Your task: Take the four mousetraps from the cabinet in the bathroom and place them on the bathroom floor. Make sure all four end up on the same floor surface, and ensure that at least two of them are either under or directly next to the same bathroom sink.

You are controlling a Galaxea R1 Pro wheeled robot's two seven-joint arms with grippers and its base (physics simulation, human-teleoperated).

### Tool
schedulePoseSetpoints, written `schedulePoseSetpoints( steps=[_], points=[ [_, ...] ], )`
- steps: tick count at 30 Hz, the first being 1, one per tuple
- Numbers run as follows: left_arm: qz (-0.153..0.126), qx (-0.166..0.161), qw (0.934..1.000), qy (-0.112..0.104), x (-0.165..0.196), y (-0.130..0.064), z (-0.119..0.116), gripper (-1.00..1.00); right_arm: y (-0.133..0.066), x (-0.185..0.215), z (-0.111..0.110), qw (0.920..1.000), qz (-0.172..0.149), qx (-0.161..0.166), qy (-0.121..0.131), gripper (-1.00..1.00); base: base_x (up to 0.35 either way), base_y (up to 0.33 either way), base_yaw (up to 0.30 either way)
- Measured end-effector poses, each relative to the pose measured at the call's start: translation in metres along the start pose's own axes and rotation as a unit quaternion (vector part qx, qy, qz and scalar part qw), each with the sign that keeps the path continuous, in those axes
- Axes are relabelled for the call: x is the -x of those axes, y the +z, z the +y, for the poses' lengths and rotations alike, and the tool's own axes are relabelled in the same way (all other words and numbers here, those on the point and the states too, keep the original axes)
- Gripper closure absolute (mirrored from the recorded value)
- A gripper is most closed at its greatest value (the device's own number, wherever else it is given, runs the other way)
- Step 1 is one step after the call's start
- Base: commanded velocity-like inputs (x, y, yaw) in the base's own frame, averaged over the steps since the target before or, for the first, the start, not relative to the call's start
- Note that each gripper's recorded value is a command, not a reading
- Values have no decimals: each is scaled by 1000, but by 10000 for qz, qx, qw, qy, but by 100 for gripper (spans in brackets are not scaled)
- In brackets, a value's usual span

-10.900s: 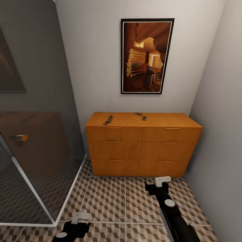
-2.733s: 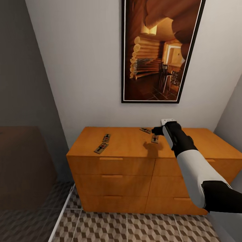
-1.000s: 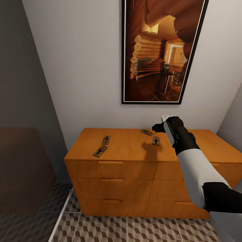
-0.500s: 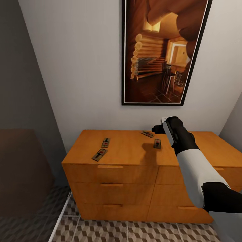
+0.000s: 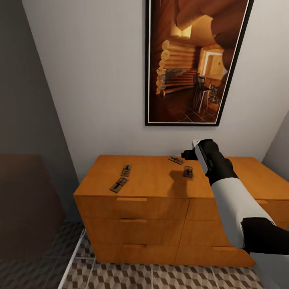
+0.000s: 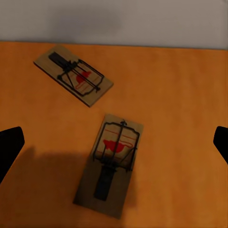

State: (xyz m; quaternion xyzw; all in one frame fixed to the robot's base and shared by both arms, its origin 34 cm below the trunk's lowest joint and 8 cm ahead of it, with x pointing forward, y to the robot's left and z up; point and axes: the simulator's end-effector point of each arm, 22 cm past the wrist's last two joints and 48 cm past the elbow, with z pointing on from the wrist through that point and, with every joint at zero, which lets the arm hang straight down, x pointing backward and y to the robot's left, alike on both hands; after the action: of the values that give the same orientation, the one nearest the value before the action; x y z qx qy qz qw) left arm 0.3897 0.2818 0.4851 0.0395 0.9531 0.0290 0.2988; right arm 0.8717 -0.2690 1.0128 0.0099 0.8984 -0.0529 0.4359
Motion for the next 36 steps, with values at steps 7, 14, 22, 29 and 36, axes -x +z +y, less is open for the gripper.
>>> schedulePoseSetpoints(
  steps=[7, 14, 22, 29, 36],
  points=[
    [1, 1, 10000, -3, 0, 0, 0, -100, 2, -3, -2, 10000, 33, -14, -1, -100, 0, 0, 0],
    [-1, 1, 10000, -2, 0, 0, 0, -100, 3, -4, -2, 10000, 57, -16, -3, -100, 0, 0, 0],
    [17, 0, 10000, -4, -1, 0, 0, -100, 5, -6, -2, 10000, 79, -15, -5, -100, 0, 0, 0],
    [54, -4, 10000, 0, -4, 0, 0, -100, 10, -10, -1, 9999, 123, -14, -9, -100, 0, 0, 0],
    [99, -8, 10000, 0, -8, 0, -1, -100, 16, -16, 0, 9998, 184, -7, -16, -100, 0, 0, 0]
  ],
)
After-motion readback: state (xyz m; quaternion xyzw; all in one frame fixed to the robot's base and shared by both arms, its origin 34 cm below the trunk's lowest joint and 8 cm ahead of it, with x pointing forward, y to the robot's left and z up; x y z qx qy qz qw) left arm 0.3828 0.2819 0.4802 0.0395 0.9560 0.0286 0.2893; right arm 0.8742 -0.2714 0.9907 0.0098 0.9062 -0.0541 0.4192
